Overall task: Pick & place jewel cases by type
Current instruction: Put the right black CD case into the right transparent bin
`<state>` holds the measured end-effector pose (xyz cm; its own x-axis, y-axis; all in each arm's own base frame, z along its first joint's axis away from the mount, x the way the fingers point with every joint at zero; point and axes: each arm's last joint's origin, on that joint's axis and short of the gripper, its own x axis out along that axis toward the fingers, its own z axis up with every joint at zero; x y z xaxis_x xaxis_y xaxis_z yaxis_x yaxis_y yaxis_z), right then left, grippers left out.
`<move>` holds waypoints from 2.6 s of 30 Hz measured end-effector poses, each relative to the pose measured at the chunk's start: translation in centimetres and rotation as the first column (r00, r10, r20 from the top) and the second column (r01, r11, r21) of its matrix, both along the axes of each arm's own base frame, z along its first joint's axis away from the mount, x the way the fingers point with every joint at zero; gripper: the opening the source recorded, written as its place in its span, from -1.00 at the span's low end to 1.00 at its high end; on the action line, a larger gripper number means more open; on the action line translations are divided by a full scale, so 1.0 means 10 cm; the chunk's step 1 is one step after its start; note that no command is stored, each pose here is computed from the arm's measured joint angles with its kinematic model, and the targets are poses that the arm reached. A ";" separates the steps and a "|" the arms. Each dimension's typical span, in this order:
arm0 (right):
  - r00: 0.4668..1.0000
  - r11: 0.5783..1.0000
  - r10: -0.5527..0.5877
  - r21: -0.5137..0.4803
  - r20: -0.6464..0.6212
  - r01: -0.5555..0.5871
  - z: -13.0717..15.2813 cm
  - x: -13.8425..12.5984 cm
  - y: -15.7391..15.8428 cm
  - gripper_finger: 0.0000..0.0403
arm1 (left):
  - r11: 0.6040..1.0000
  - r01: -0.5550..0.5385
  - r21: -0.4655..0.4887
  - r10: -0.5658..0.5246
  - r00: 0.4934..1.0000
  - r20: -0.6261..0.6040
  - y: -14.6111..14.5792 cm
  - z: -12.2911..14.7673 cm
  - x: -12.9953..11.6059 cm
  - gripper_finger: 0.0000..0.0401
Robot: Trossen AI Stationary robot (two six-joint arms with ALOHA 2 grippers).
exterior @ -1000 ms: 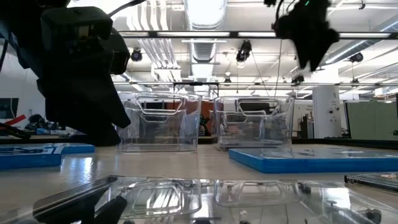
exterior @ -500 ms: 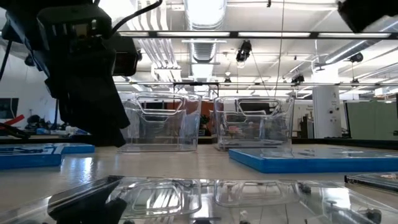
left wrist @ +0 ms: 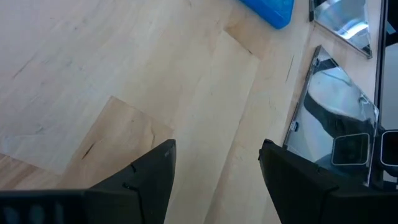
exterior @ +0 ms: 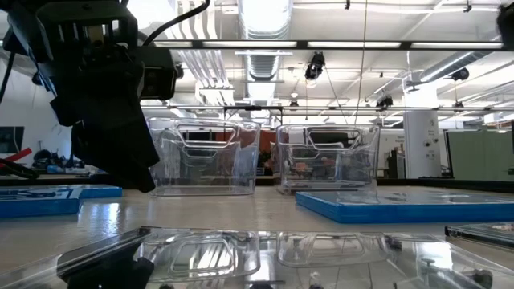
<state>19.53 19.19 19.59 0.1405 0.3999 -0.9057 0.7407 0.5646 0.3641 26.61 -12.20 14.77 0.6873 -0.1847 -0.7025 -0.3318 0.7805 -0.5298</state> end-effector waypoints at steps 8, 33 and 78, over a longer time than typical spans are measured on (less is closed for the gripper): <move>0.999 0.997 0.043 0.063 -0.025 -0.041 -0.19 -0.02 0.28 0.10 | 1.000 -0.007 -0.006 0.007 1.000 -0.003 0.00 0.00 0.00 0.06; 0.995 0.998 0.051 0.021 0.082 -0.053 -0.69 0.44 0.31 0.10 | 0.999 -0.033 -0.020 0.032 0.999 -0.030 0.01 -0.02 -0.01 0.06; 0.792 0.824 -0.562 0.074 0.239 0.562 -0.76 1.31 -0.67 0.10 | 0.989 0.108 0.101 -0.096 0.989 -0.112 0.15 -0.30 0.31 0.06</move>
